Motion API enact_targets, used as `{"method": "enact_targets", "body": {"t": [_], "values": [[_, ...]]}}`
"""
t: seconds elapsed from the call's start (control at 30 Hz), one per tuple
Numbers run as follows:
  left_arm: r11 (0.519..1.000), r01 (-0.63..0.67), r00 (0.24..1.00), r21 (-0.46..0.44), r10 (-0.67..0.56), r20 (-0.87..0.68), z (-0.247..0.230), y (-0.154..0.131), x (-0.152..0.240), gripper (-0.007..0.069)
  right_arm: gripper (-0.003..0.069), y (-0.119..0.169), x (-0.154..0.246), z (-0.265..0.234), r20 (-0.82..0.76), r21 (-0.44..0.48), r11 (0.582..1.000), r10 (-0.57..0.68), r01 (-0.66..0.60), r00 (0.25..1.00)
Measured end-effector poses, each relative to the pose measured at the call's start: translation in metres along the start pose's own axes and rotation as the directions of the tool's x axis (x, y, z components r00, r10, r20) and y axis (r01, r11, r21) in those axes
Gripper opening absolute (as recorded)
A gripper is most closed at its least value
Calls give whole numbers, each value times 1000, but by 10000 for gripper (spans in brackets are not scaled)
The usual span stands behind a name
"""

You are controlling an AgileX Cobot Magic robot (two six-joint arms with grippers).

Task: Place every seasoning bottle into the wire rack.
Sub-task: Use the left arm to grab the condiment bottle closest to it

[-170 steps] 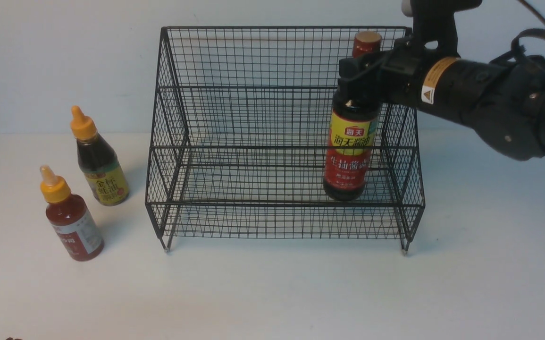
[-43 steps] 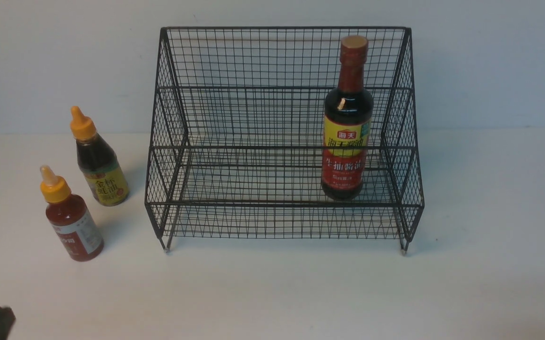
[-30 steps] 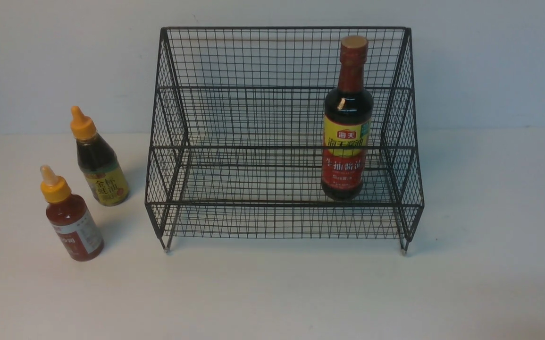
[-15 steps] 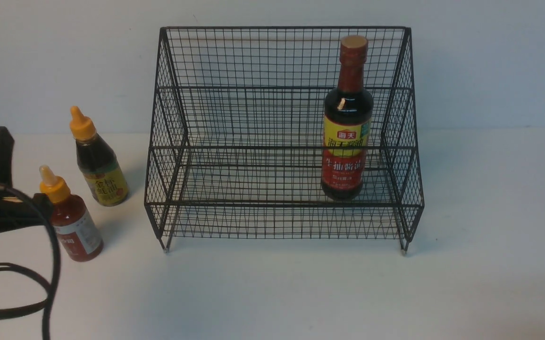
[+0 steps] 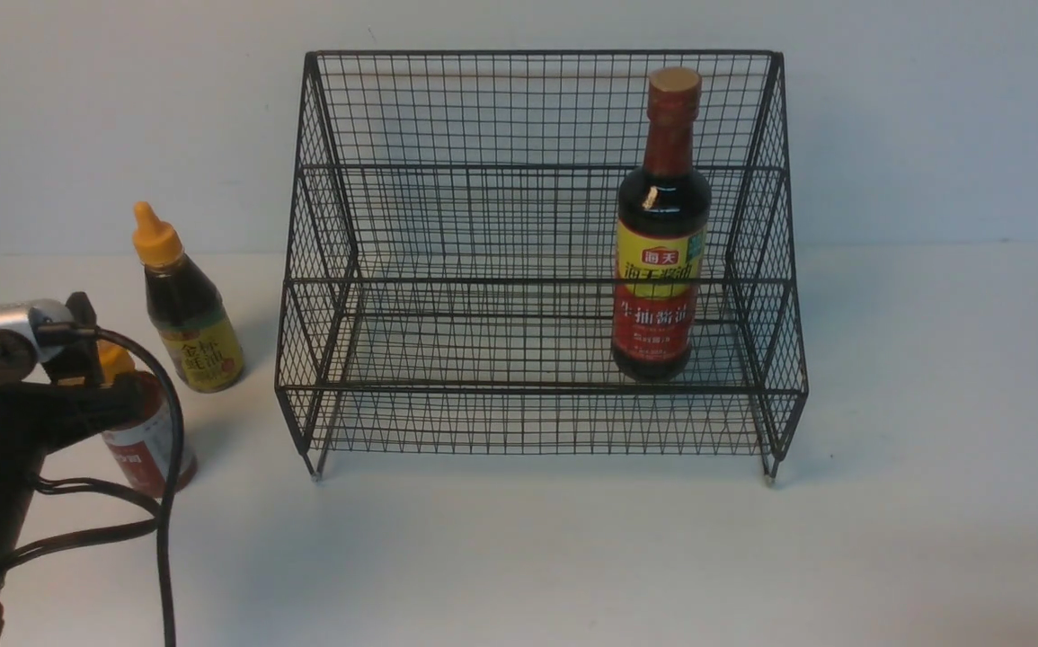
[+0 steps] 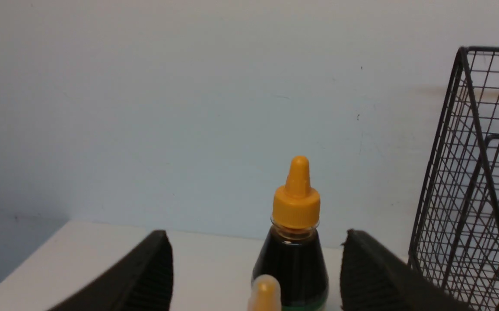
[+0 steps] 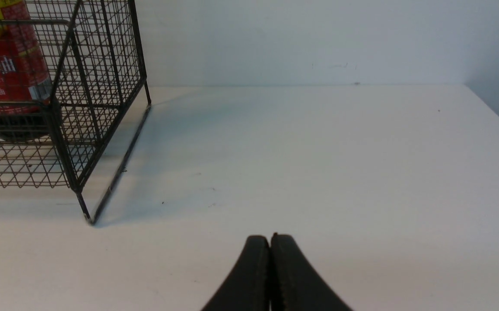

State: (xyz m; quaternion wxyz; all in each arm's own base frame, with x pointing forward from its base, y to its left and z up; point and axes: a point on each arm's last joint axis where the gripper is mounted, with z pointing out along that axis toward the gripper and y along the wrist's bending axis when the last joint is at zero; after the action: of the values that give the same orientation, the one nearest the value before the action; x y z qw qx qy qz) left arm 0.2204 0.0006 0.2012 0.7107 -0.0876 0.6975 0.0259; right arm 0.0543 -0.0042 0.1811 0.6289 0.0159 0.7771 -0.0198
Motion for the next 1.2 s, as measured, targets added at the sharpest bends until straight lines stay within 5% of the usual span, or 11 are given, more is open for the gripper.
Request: {"method": "enact_targets", "body": {"t": [0.9, 1.2], "values": [[996, -12, 993, -93, 1, -115, 50, -3, 39, 477, -11, 0, 0, 0, 0, 0, 1000, 0, 0, 1000], [994, -27, 991, -104, 12, -135, 53, -2, 50, 257, -11, 0, 0, 0, 0, 0, 1000, 0, 0, 1000]]}}
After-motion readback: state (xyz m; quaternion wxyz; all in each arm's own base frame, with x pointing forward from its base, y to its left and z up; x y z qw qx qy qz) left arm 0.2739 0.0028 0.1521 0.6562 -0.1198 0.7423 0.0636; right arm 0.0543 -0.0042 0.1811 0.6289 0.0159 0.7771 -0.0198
